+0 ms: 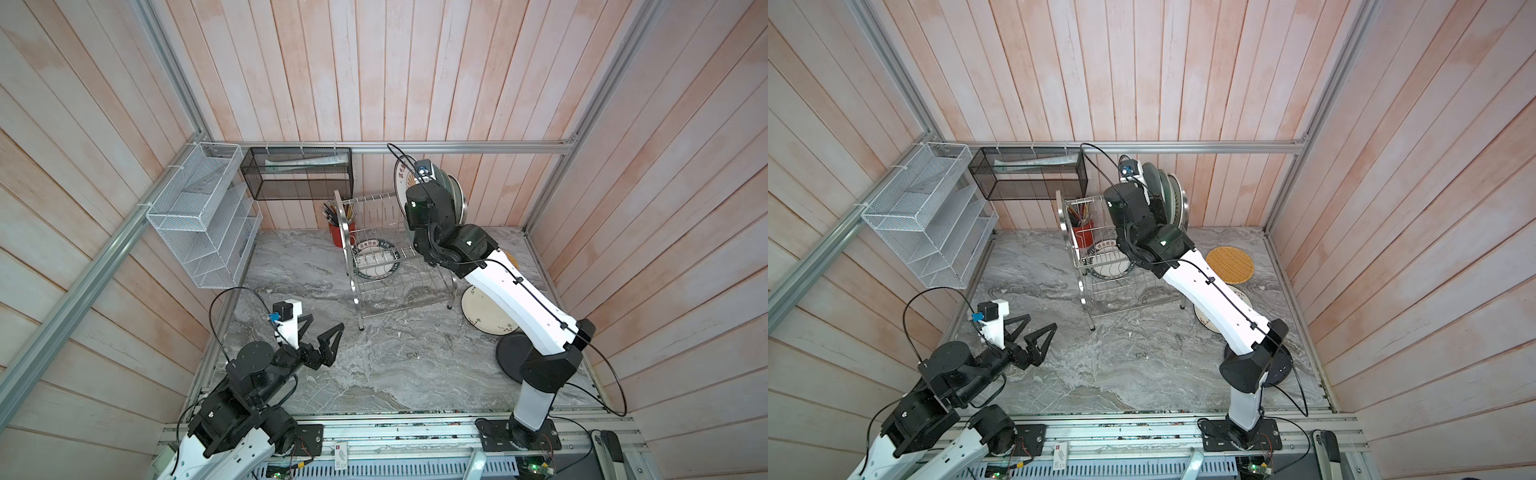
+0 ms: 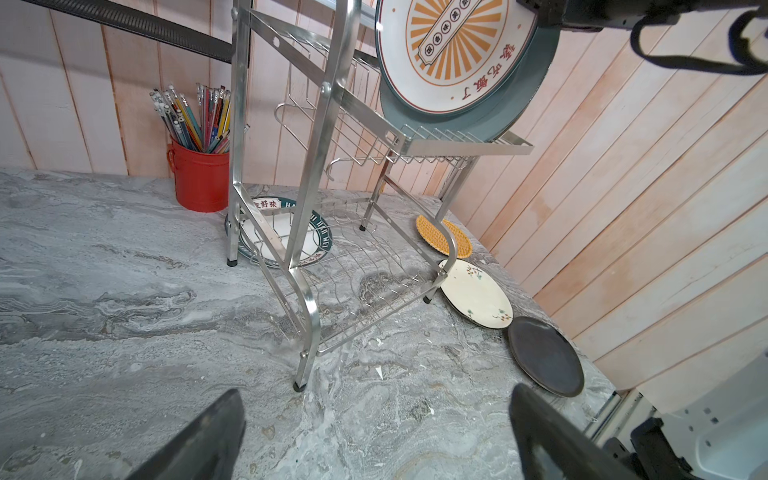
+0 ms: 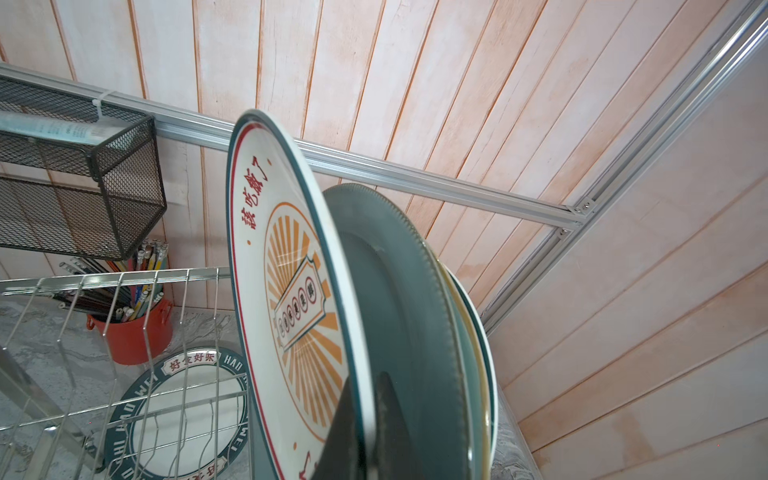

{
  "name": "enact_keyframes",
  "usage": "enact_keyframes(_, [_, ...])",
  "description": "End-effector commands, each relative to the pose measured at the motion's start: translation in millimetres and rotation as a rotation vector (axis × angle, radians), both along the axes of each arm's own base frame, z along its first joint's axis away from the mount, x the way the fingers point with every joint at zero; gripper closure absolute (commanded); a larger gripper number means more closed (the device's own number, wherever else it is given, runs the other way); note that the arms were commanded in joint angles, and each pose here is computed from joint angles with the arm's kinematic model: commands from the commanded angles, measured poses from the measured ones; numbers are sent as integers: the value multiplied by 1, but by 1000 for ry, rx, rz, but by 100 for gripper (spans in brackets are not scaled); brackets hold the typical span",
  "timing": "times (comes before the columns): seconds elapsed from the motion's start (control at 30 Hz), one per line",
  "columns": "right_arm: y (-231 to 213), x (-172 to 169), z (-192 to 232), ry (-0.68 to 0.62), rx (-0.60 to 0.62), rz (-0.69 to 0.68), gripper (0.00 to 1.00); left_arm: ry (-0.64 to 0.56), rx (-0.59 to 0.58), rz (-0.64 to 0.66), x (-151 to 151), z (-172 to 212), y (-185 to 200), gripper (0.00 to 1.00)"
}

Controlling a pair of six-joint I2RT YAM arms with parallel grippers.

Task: Load the plates into the dish rack
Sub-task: 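Lower the sunburst plate into the upper tier beside the teal plate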

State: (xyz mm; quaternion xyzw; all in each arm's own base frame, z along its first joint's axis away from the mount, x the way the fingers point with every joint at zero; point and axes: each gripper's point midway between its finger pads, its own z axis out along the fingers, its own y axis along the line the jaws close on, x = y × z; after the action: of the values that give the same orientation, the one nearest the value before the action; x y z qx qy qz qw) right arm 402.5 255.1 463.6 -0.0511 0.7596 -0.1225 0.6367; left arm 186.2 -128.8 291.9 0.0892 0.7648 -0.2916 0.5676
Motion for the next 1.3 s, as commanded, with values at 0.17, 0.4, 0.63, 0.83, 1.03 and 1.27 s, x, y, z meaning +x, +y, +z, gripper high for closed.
enact_keyframes(0.17, [-1, -3, 3, -19, 53, -7, 100, -13, 4, -16, 0, -1, -3, 0])
enact_keyframes(0.4, [4, -4, -7, 12, 60, 4, 100, -15, 5, -17, 0, -1, -3, 0])
enact_keyframes(0.63, [17, -4, -16, 46, 47, 9, 100, -16, 4, -21, 0, 0, -3, 0])
enact_keyframes(0.83, [25, -8, -17, 62, 46, -1, 100, -18, 3, -24, 0, 0, -3, 0])
enact_keyframes(1.03, [24, -13, -25, 89, 52, -16, 100, -17, 0, -32, -1, 1, -5, 0])
enact_keyframes(1.27, [29, -18, -30, 107, 66, -13, 100, -12, 3, -39, 0, -1, -6, 0])
